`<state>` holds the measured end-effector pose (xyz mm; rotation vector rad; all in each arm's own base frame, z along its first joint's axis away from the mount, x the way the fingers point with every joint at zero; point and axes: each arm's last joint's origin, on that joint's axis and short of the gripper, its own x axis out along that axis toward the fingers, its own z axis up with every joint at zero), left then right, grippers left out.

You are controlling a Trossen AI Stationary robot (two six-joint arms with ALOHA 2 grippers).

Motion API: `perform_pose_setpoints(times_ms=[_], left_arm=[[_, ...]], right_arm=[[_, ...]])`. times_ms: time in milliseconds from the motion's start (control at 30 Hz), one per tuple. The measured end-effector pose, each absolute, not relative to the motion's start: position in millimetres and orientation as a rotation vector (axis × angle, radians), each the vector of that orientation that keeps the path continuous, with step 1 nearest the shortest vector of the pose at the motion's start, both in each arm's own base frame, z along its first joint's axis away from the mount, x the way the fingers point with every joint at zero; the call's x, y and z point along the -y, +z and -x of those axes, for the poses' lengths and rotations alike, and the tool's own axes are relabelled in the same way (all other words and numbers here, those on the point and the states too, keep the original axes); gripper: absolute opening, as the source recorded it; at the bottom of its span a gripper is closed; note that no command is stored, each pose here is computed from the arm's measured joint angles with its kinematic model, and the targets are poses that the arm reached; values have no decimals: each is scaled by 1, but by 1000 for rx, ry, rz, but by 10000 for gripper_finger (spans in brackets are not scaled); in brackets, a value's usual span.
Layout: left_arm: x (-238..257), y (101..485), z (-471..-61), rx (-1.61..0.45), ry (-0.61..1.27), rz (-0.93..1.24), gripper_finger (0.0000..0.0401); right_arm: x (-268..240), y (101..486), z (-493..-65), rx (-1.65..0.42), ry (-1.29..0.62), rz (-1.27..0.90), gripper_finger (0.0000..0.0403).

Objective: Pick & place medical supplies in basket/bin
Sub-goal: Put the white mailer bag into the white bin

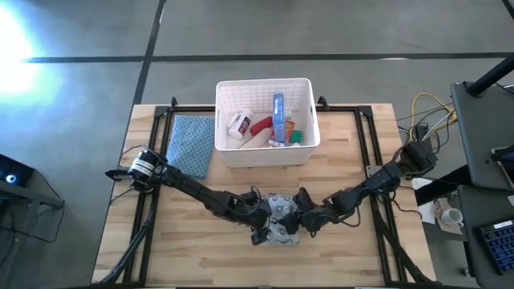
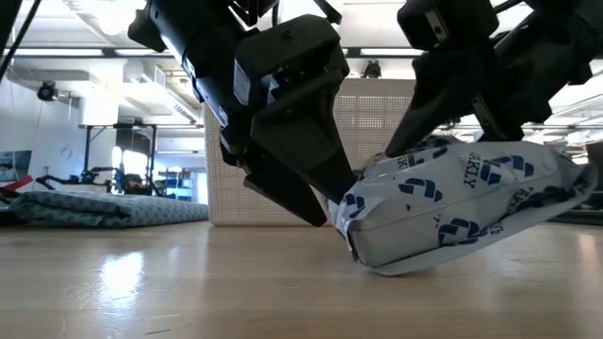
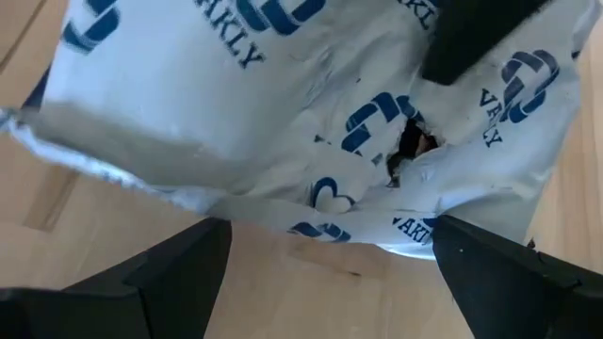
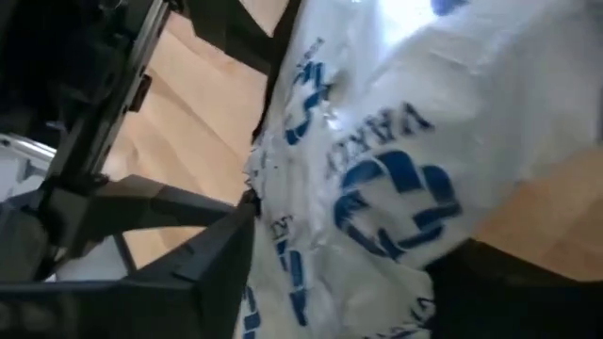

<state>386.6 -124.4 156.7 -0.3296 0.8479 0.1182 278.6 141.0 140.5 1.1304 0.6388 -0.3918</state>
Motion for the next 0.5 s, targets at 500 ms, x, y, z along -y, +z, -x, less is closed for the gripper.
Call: perform_pose_setpoints(times_ms=[500], left_arm=[[124,253,-342,-704,186,555,342]], right_arm=[[-143,186,-292,-536,-217,-937,117]])
